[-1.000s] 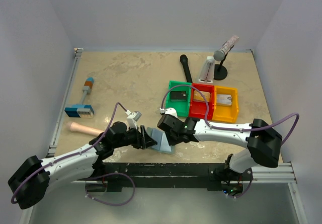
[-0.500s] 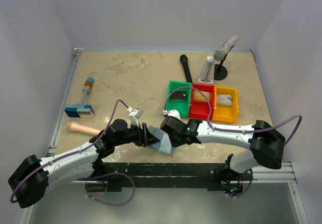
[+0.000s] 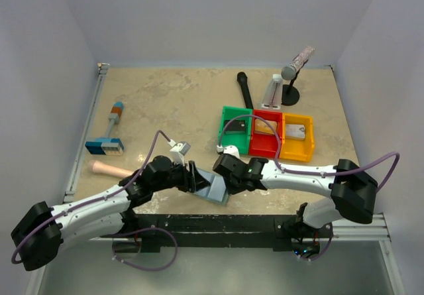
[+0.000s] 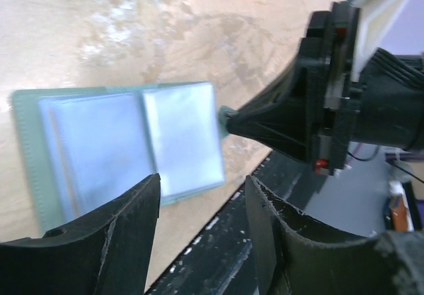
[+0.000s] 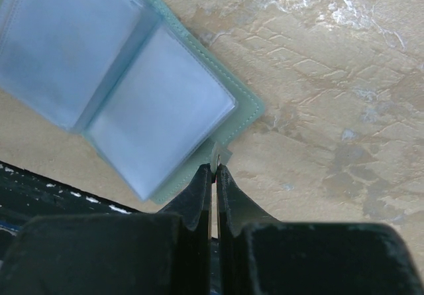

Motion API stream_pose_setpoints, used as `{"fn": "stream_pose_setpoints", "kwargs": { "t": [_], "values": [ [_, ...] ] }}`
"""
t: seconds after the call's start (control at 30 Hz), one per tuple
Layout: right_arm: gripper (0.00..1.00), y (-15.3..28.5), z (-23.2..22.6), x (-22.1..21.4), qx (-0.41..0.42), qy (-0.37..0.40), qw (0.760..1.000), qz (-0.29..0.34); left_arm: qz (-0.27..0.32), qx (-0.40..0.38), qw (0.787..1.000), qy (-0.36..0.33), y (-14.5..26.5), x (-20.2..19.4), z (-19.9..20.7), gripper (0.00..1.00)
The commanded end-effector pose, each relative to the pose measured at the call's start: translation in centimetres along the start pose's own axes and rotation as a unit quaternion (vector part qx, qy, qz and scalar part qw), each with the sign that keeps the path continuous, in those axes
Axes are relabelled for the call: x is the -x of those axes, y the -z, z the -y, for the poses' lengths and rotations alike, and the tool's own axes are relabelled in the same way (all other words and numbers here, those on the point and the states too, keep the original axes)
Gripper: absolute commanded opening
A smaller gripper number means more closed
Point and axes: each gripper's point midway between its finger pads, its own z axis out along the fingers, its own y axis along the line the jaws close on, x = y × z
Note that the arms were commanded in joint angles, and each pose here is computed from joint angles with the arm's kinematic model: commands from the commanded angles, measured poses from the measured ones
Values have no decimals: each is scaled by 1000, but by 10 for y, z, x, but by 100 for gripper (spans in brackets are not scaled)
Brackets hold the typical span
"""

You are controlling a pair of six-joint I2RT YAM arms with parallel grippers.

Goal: Take the credit cards out of the card holder
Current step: Remove the credit card from the card holder.

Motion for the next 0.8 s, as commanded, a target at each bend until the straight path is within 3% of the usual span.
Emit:
{"fn": "stream_pose_setpoints", "kwargs": {
  "t": [0.0, 0.47, 0.77],
  "values": [
    [0, 1, 6, 4, 2, -25, 1000, 13, 23, 75, 997, -10, 4, 11, -23, 59],
    [0, -4, 12, 3, 15, -48, 999, 4, 17, 65, 998, 4, -3, 0, -28, 59],
    [0, -6, 12, 3, 18, -51, 999, 3, -17, 97, 995, 12, -11, -13, -43, 59]
  ]
}}
